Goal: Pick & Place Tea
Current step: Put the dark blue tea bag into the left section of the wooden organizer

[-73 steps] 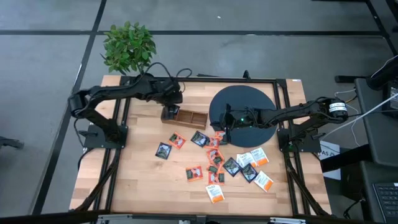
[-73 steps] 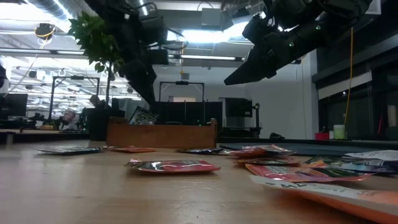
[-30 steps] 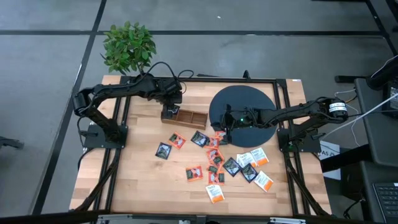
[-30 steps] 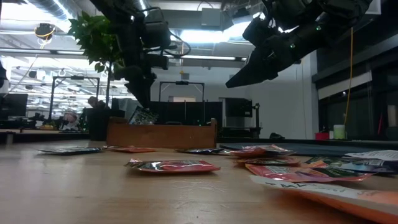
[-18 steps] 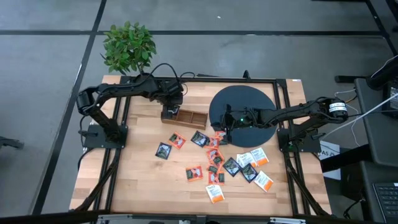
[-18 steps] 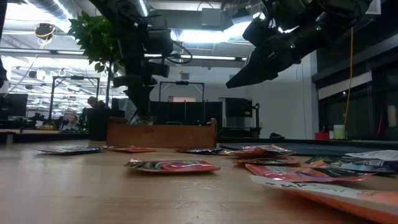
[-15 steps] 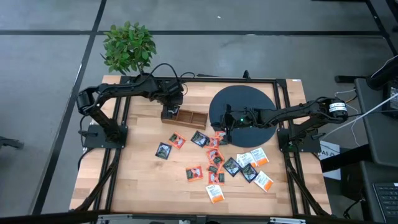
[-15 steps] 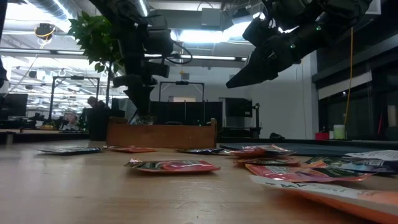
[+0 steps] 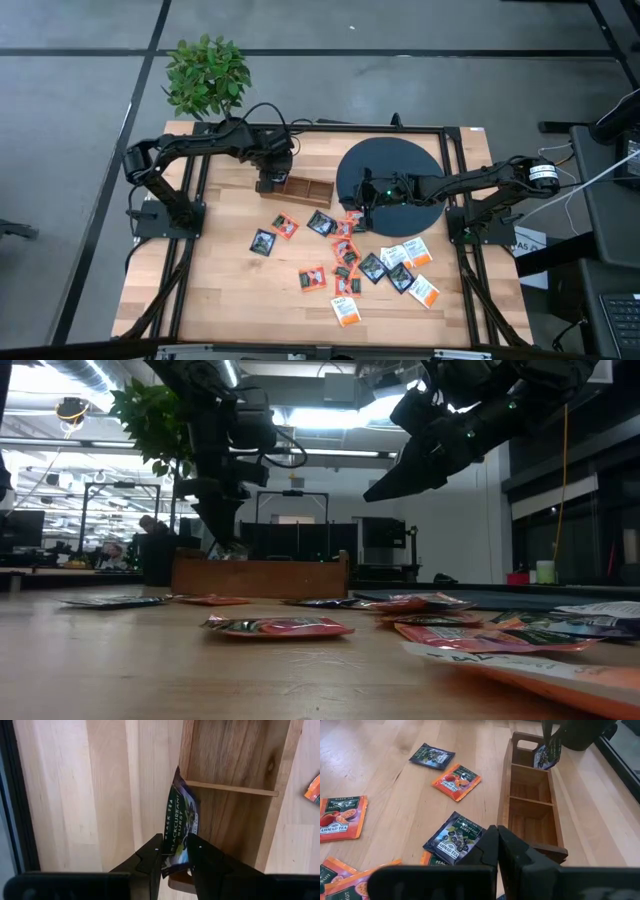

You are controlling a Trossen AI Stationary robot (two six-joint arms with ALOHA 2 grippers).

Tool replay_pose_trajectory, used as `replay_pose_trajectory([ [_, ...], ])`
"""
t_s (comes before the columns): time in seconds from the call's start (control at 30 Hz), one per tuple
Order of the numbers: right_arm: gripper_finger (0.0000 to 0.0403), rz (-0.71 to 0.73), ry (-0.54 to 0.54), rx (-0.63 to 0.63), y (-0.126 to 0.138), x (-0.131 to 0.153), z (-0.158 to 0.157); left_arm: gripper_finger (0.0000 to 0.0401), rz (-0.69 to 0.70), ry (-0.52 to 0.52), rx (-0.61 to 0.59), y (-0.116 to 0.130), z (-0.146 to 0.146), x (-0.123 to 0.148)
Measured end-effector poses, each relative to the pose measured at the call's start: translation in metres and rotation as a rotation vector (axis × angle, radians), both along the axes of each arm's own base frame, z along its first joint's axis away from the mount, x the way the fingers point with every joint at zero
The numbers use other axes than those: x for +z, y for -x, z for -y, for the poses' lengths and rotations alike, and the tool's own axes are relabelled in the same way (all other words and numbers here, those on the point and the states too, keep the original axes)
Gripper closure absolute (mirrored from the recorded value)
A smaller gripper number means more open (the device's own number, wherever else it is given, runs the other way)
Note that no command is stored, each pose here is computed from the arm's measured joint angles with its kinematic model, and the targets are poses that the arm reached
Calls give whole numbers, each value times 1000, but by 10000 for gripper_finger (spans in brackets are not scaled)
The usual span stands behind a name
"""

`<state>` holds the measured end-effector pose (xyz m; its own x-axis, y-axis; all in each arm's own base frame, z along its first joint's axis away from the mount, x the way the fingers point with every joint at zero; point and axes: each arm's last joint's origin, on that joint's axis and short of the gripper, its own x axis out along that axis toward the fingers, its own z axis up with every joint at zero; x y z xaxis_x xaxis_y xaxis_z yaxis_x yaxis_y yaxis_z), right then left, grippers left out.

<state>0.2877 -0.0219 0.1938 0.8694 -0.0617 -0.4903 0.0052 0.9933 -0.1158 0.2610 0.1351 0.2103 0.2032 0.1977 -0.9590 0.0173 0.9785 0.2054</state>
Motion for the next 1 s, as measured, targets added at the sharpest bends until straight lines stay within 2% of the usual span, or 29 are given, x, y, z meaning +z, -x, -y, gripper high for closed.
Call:
replay_pose_trajectory([
  [0.33,394,0,0,0,0,0,0,322,-3,-4,-15,0,0,0],
  [0.63,394,0,3,2,0,0,0,395,-7,-9,-33,0,0,0],
  [1.0,394,0,3,2,0,0,0,399,-13,-1,-20,1,1,0],
])
